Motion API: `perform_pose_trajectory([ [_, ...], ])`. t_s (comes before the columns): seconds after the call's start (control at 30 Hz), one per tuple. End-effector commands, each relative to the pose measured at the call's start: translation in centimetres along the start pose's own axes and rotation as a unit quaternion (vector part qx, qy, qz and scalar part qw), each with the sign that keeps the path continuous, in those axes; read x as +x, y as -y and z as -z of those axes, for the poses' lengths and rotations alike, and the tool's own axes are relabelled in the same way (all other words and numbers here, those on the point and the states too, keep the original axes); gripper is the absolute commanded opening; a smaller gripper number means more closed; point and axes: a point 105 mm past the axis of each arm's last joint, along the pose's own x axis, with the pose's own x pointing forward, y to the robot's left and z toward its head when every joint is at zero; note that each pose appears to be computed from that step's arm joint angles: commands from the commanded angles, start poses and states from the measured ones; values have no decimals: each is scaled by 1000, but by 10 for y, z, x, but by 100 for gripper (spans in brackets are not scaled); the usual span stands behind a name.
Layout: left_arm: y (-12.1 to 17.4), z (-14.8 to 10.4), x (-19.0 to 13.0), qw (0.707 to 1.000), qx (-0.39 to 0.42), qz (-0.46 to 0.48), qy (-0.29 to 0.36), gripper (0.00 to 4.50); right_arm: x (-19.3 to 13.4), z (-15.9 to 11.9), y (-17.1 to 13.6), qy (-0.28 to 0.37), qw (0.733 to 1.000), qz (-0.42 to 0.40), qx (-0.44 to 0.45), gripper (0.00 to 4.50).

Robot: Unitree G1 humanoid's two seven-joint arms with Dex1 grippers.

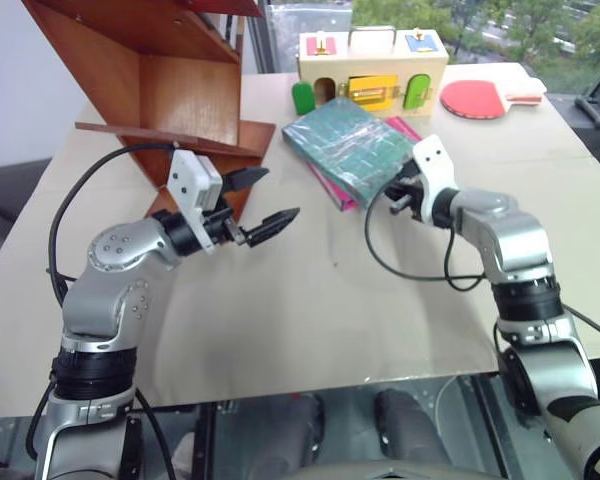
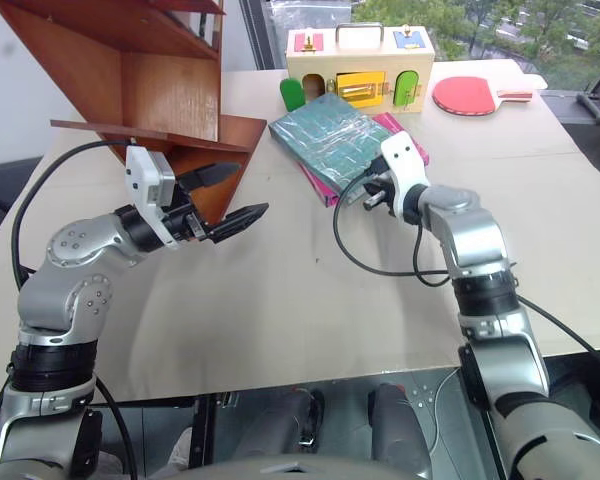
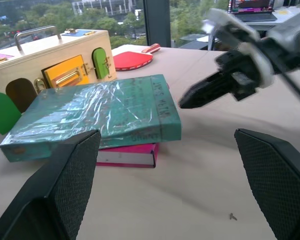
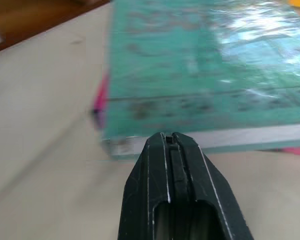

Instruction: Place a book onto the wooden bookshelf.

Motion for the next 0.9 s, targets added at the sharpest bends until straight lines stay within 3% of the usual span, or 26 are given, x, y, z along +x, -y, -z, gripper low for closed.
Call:
perform_pose_trajectory([
  [0.03,1,-7,-1,1000,16,4,9,450,-18,-34,-6,46,998,-16,-37,10],
  [0.2,0,-7,-3,1000,19,-2,6,450,-2,-63,-7,60,995,-19,-75,10],
  [0.37,-11,-4,-16,999,33,-30,-11,450,41,-75,-56,62,984,-107,-128,10],
  [0.53,-16,-4,-28,998,42,-49,-21,450,71,-54,-52,21,986,-86,-144,10],
  [0.9,-14,-1,-30,998,40,-47,-29,450,39,-15,-36,-35,978,-96,-180,10],
])
